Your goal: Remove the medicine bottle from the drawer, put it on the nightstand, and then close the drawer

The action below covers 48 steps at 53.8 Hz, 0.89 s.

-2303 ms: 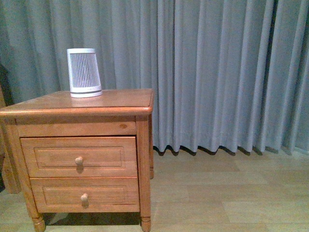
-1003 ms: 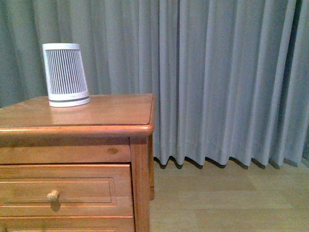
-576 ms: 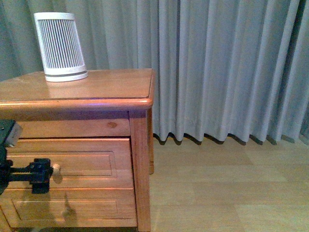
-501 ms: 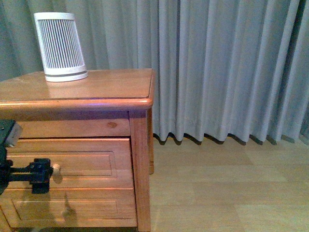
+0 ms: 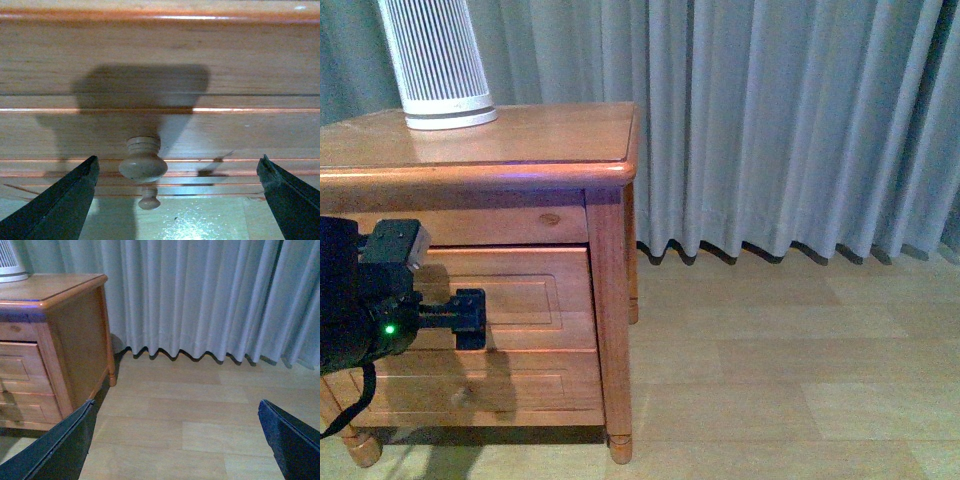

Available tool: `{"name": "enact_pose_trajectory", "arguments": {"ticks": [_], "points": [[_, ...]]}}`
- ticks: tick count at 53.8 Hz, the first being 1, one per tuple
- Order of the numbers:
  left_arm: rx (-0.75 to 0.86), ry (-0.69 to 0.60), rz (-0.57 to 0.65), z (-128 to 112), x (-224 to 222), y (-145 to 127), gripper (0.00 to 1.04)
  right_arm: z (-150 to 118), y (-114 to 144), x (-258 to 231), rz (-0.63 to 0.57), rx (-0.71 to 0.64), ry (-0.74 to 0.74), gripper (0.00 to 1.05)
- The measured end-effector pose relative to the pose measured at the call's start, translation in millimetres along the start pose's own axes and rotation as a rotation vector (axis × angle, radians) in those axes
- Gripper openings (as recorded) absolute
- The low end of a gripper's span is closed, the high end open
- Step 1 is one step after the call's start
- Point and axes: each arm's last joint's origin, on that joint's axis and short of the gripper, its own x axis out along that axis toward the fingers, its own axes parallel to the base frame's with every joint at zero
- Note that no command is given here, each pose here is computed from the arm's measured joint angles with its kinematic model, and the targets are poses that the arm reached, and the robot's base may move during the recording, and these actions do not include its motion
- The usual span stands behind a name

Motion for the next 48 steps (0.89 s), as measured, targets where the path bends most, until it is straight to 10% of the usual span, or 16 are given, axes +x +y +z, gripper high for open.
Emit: {"name": "enact_pose_trajectory", "arguments": {"ticks": [30, 48], "points": [[-0.009, -0.018, 0.031, -1, 12, 11, 0.27, 0, 0, 0, 0.000, 0.000, 0.000, 0.98], [-0.008, -0.033, 0.042, -5, 9, 10, 0.25, 0, 0, 0, 0.000, 0.000, 0.000, 0.98]]}}
